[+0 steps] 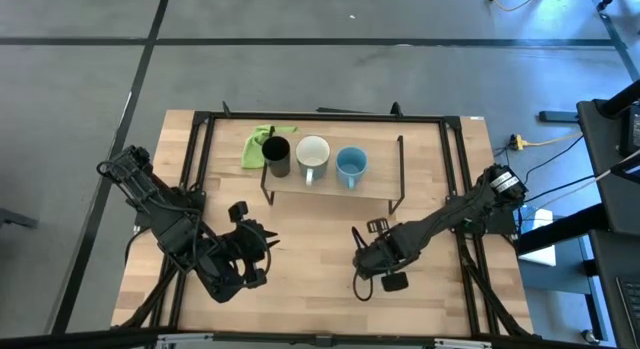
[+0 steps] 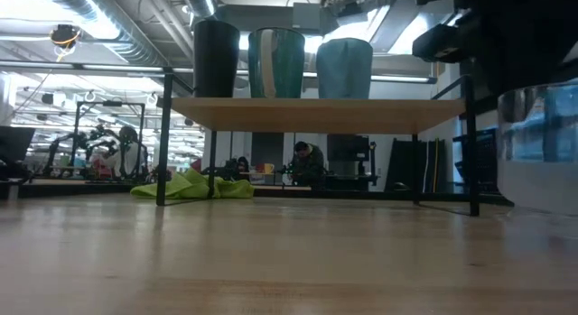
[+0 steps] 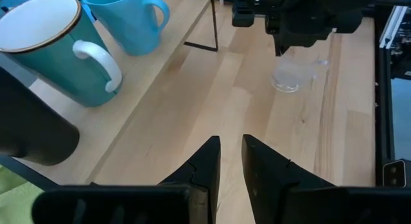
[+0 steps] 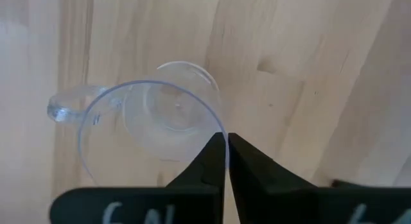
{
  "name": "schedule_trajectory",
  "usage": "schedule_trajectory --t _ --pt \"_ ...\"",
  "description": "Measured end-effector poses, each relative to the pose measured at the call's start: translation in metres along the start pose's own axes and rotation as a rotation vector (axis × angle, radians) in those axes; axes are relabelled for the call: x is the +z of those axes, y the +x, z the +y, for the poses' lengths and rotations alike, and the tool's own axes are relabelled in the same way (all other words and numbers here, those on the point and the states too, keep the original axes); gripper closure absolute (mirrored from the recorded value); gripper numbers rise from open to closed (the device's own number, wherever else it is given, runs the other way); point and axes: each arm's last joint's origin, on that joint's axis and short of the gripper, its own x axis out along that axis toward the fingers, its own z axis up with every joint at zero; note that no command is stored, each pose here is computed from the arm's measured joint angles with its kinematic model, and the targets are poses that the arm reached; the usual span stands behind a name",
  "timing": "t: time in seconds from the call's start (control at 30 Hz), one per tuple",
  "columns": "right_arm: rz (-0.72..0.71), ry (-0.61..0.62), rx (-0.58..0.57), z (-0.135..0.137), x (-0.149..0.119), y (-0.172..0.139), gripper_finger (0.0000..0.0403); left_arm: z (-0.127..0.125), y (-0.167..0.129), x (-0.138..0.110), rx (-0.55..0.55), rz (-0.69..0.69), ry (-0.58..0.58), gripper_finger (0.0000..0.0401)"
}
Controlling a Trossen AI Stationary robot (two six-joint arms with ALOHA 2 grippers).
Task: Stack small to large cups/mugs on shelf
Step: Put the transparent mug on the shelf
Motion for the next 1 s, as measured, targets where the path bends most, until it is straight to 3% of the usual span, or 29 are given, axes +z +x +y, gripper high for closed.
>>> schedule_trajectory --t 0.13,1.0 --pt "0.013 -0.047 0.000 -0.0023 -0.0006 0.0001 0.0387 0.0000 0.0000 0.0000 0.001 -0.002 0.000 0.0342" --pt "0.016 -0.069 -0.001 -0.0034 -0.0005 0.0003 0.0376 0.0003 0.0000 0.0010 0.019 -0.028 -0.008 0.0342"
